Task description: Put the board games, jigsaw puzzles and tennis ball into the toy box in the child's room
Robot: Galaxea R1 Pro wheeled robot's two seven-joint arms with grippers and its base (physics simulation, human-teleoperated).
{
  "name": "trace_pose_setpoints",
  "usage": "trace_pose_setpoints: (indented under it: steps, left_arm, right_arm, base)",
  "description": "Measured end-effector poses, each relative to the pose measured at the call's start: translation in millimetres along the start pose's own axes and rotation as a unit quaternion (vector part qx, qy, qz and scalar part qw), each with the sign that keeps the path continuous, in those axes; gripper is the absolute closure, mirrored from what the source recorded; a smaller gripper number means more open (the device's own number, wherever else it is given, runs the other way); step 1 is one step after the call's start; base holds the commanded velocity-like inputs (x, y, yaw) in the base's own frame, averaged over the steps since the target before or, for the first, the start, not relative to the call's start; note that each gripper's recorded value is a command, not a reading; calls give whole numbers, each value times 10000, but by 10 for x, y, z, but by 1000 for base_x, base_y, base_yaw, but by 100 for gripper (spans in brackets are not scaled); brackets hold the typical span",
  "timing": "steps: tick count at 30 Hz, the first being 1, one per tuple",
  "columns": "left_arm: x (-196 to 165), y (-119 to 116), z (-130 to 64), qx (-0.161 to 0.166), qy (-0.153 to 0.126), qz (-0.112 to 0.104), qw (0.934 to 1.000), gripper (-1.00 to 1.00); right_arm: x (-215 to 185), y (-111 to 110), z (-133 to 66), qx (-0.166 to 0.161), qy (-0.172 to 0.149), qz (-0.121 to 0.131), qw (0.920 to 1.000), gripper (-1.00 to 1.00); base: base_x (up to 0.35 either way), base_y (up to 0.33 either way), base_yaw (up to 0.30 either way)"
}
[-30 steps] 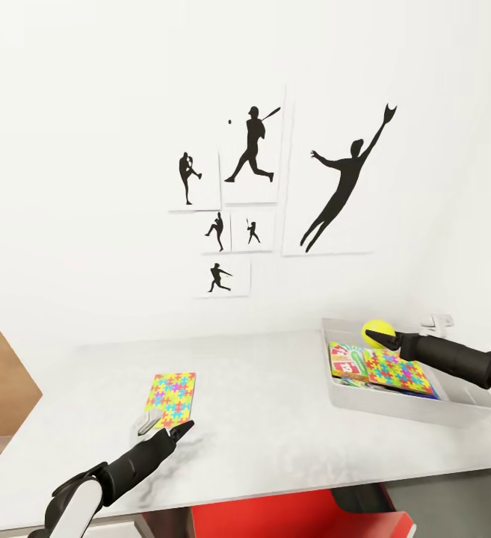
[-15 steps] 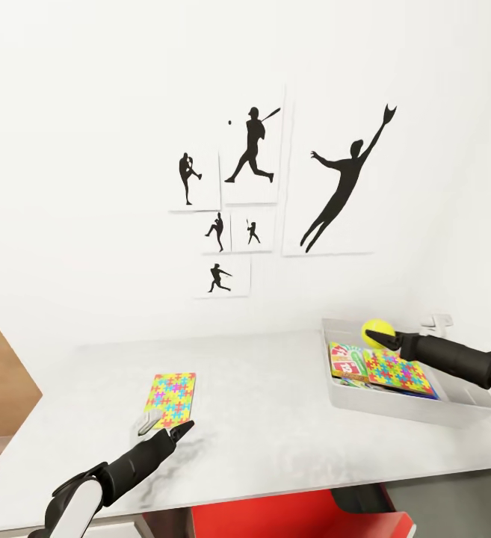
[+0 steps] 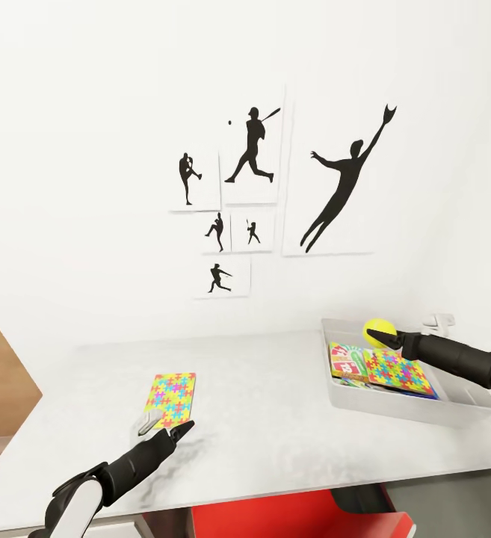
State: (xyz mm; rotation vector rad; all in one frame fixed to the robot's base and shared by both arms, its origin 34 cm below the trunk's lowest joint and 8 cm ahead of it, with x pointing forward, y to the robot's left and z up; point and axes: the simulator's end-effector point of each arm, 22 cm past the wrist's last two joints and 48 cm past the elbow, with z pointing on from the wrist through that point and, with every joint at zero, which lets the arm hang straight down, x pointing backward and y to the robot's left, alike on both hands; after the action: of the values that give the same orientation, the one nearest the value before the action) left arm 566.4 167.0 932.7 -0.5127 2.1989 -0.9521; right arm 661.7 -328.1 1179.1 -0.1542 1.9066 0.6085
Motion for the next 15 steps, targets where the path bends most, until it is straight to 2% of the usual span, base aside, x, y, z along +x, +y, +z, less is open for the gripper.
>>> trace_pose_setpoints:
  steps: [10,12,14,15]
  left_arm:
    - [1,-3,0,7,1,-2,10000,-100]
    - [1,-6,1,12,1,-5,10000,-100]
    - [1,-9,1,19,1,-8,10000,-100]
    - [1,-9,0,20,1,-7,10000,-100]
  right_arm:
    - [-26,-44,-10,73,3,22,10000,100]
    - [-44,-141,-29,217,6,93,9997,100]
    - [-31,-346,-68,513,58,261,9983,100]
    - [-32,-345,-68,508,58,273,9983,100]
  base:
    - [0,0,0]
    - [0,0,0]
    - [0,0,0]
    - [0,0,0]
